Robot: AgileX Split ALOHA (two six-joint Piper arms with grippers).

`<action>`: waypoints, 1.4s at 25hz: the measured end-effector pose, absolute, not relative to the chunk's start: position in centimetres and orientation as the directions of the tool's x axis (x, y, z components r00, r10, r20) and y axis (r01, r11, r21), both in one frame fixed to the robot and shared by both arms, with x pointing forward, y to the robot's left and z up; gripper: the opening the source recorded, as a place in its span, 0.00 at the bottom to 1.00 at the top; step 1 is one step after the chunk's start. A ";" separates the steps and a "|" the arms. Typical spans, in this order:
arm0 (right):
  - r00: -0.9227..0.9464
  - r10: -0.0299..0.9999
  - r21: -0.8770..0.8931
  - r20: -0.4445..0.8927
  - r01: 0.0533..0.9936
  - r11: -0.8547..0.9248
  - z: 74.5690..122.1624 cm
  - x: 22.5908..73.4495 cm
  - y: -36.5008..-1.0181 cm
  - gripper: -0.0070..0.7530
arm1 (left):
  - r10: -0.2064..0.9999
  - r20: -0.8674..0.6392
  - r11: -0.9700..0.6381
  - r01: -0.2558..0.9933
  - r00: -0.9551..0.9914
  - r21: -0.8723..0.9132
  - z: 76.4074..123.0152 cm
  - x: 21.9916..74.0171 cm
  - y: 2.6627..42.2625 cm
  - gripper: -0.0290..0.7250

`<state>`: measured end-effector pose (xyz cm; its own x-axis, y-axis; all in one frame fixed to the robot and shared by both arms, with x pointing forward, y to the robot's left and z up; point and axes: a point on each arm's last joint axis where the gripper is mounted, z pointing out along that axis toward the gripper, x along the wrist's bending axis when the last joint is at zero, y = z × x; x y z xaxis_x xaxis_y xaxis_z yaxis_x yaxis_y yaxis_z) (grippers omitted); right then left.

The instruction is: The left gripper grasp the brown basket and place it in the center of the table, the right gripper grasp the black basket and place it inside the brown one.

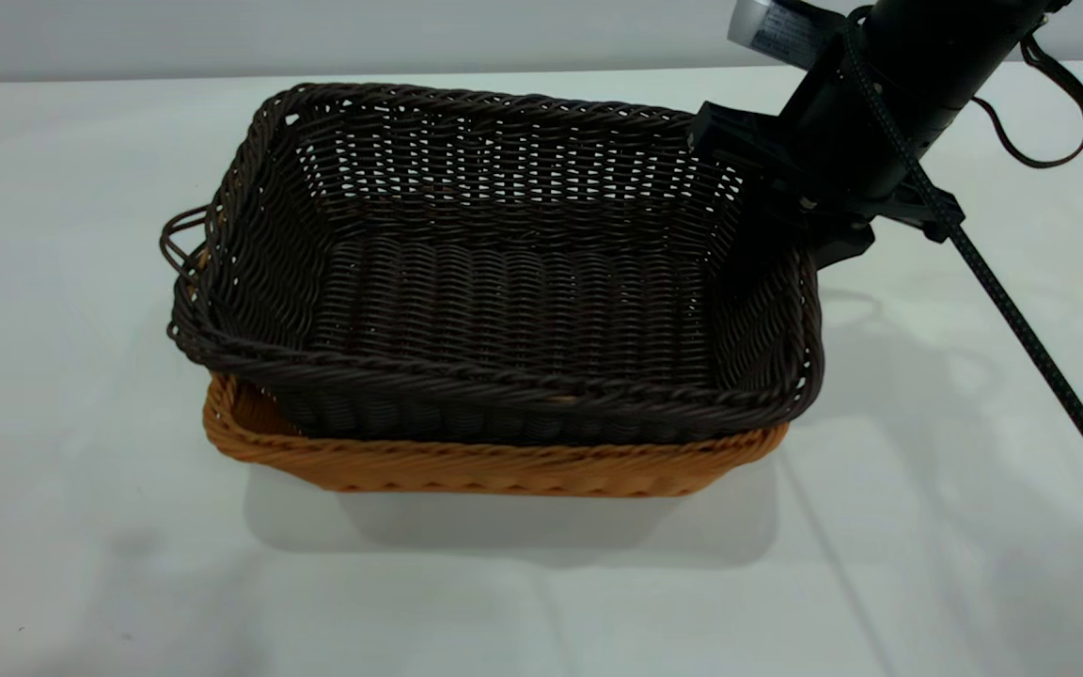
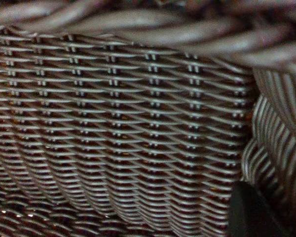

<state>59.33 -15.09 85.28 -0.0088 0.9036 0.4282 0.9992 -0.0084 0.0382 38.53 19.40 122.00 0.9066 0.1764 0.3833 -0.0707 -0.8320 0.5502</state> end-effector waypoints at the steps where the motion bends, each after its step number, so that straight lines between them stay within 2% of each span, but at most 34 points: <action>1: -0.015 0.905 0.040 0.425 0.999 -0.003 85.3 59.3 -15.1 0.13 | 0.177 0.388 -0.837 -0.069 0.905 0.543 122.0 38.6 19.5 0.58; 6: -0.019 0.907 0.037 0.422 0.999 0.004 85.3 59.3 -15.1 0.21 | 0.178 0.398 -0.846 -0.067 0.900 0.530 121.9 38.7 19.6 0.58; 14: -0.108 0.896 0.016 0.431 0.994 0.112 86.6 58.6 -15.1 0.62 | 0.196 0.451 -0.865 -0.063 0.871 0.498 122.4 38.1 20.6 0.58; 17: -0.176 0.892 0.077 0.415 0.984 0.158 89.1 58.5 -15.3 0.72 | 0.248 0.487 -0.876 -0.022 0.838 0.483 122.8 37.5 21.6 0.58; 20: -0.248 0.891 0.167 0.381 0.966 0.197 92.7 58.2 -15.7 0.75 | 0.327 0.513 -0.872 0.043 0.794 0.488 123.4 36.7 22.8 0.58; 25: -0.332 0.874 0.328 0.355 0.919 0.216 101.6 55.7 -16.6 0.75 | 0.511 0.527 -0.810 0.175 0.680 0.560 124.6 34.6 25.2 0.58; 30: -0.406 0.862 0.506 0.303 0.835 0.216 110.7 50.1 -18.6 0.75 | 0.703 0.465 -0.670 0.280 0.539 0.688 125.6 32.0 27.5 0.58; 35: -0.393 0.895 0.598 0.208 0.776 0.202 116.2 43.4 -21.6 0.76 | 0.825 0.339 -0.509 0.331 0.453 0.795 126.1 30.1 28.6 0.58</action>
<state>43.41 -21.58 116.18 -0.3933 0.8955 0.2084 0.7759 0.2017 0.5977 30.07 28.64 126.08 0.4527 0.8247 0.3391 0.3311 -0.5086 0.7948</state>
